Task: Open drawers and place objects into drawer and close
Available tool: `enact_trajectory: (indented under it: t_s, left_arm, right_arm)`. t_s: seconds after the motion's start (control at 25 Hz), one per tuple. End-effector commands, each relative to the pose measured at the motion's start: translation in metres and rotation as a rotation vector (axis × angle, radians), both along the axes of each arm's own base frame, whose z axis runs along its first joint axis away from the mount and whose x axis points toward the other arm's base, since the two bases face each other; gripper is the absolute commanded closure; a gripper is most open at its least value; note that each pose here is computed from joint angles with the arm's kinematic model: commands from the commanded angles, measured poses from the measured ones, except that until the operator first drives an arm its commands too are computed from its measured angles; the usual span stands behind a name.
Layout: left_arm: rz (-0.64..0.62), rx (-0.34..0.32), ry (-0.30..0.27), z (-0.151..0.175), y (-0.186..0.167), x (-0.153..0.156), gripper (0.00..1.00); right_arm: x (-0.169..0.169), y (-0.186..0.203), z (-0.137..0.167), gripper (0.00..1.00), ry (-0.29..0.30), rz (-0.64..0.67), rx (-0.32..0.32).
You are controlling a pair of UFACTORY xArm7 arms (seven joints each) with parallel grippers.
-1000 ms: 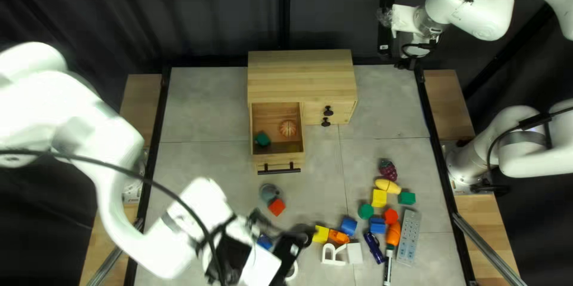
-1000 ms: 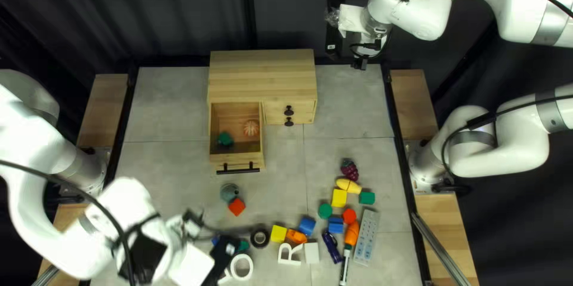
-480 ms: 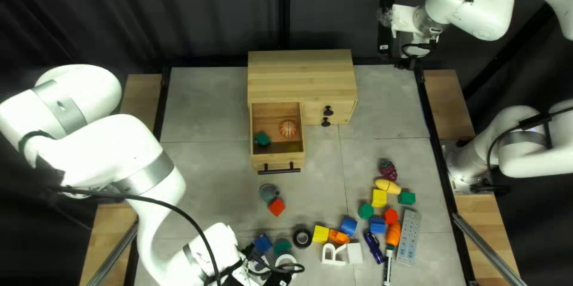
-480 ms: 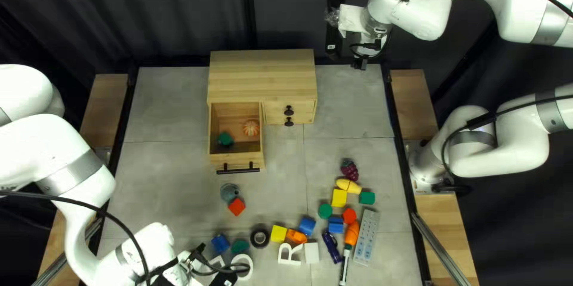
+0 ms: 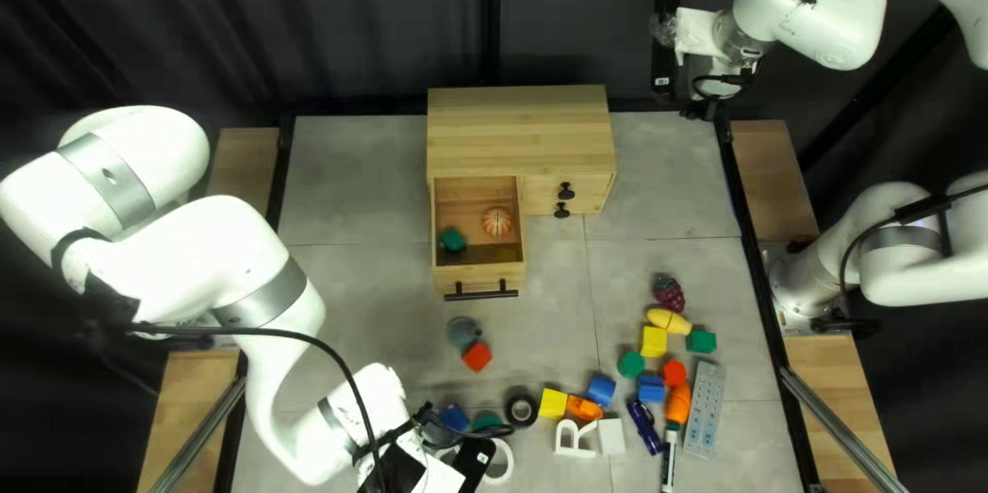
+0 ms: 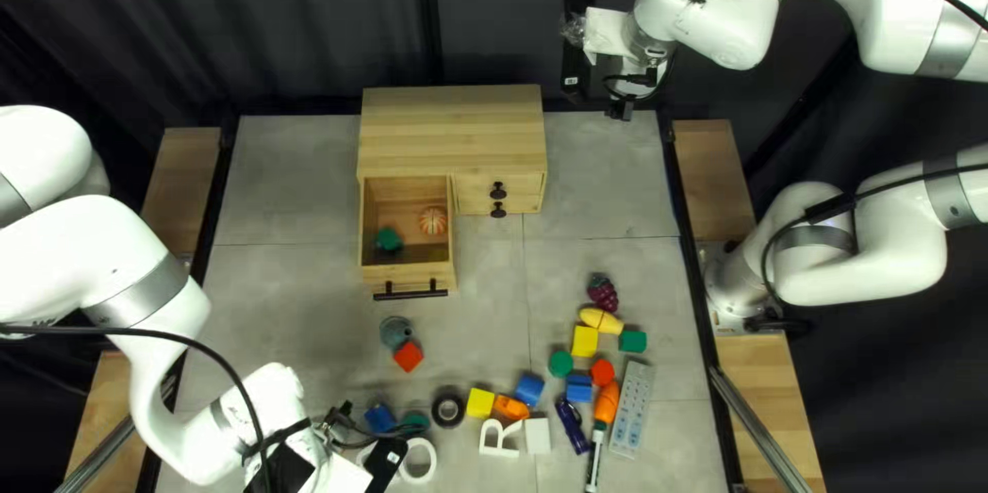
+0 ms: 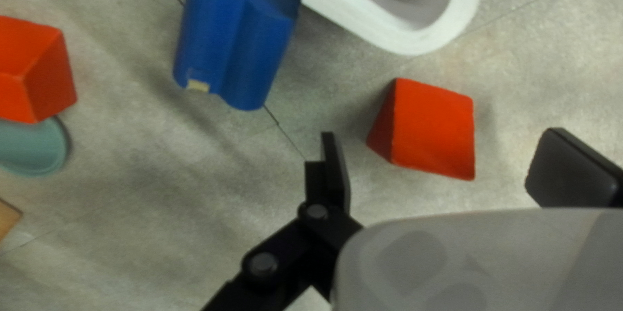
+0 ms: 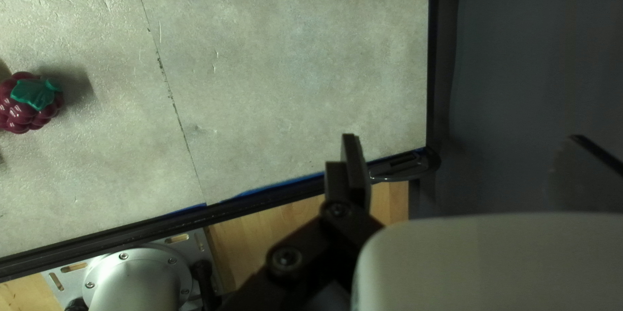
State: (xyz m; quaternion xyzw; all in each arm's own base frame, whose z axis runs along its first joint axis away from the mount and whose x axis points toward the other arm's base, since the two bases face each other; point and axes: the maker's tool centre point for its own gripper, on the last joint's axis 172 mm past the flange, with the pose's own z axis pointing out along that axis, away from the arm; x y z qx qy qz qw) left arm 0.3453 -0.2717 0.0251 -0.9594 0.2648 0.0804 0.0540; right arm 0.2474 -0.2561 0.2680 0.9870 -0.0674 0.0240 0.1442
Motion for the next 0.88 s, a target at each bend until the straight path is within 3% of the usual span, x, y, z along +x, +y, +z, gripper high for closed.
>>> enact_trajectory:
  t_s: [0.04,0.16,0.28,0.52,0.72,0.88]
  left_arm:
    - [-0.006,0.010,-0.009,0.009,0.000,0.003,1.00]
    - [0.001,0.010,-0.029,0.028,0.012,0.010,1.00]
    - [0.020,0.021,-0.068,0.074,0.040,0.026,1.00]
    - [0.067,0.060,-0.168,0.190,0.150,0.066,1.00]
    - [0.106,0.087,-0.202,0.216,0.230,0.099,1.00]
    - [0.136,0.105,-0.213,0.208,0.272,0.125,1.00]
  right_arm:
    - [0.000,0.000,0.000,0.00,0.000,0.000,0.000]
    - [0.000,0.000,0.000,0.00,0.000,0.000,0.000]
    - [0.000,0.000,0.000,0.00,0.000,0.000,0.000]
    - [0.000,0.000,0.000,0.00,0.000,0.000,0.000]
    - [0.000,0.000,0.000,0.00,0.000,0.000,0.000]
    - [0.000,0.000,0.000,0.00,0.000,0.000,0.000]
